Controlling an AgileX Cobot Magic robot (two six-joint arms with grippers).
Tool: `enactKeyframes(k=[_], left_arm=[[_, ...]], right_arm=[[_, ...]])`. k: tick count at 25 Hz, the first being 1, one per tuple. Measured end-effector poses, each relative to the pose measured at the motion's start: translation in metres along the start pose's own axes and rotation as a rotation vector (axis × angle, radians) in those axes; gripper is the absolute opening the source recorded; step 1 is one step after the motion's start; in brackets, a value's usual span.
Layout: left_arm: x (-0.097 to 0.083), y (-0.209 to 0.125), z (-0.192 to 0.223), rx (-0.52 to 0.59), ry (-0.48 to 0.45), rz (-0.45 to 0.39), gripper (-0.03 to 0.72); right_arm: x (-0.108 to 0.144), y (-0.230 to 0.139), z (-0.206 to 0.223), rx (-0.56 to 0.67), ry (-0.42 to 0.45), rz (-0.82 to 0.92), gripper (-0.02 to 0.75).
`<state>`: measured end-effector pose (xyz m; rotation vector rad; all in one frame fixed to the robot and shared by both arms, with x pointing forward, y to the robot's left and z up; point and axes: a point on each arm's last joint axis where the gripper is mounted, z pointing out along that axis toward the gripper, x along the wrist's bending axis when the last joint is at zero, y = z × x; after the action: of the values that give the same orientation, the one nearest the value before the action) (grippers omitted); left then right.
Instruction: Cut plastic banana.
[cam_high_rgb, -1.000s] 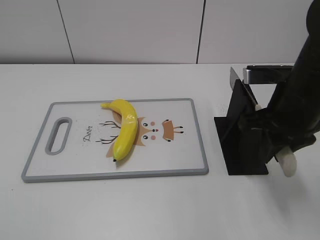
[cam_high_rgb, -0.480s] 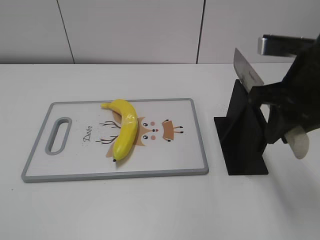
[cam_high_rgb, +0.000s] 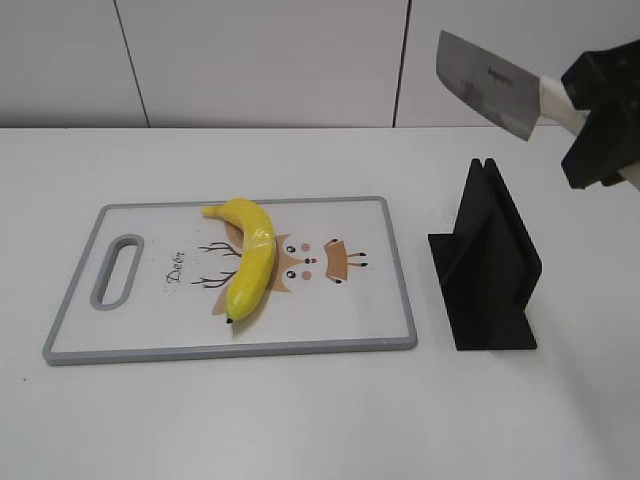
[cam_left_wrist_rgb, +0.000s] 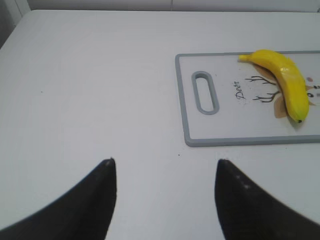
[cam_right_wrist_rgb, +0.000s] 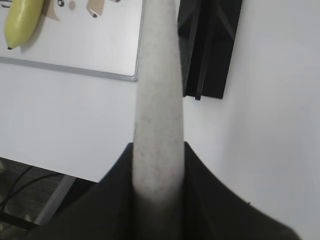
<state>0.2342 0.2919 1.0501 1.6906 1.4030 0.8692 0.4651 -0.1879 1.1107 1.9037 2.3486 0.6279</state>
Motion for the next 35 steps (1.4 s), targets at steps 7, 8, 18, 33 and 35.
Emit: enactKeyframes(k=[7, 8, 18, 33, 35], left_arm=[[-0.003, 0.055, 0.026, 0.025, -0.130, 0.125, 0.585], [-0.003, 0.066, 0.033, 0.025, -0.147, 0.150, 0.585], [-0.004, 0.160, 0.124, 0.033, -0.431, 0.595, 0.585], [-0.055, 0.205, 0.267, 0.095, -0.813, 0.967, 0.575], [-0.062, 0.195, 0.287, 0.146, -0.847, 0.987, 0.570]], right_arm=[[0.008, 0.030, -0.006, -0.035, 0.004, -0.373, 0.170], [0.009, 0.036, -0.004, -0.037, 0.010, -0.425, 0.170], [0.029, 0.088, 0.038, -0.052, 0.153, -0.960, 0.170], [0.036, 0.116, 0.115, -0.005, 0.342, -1.298, 0.169], [0.037, 0.117, 0.117, -0.015, 0.351, -1.306, 0.169]])
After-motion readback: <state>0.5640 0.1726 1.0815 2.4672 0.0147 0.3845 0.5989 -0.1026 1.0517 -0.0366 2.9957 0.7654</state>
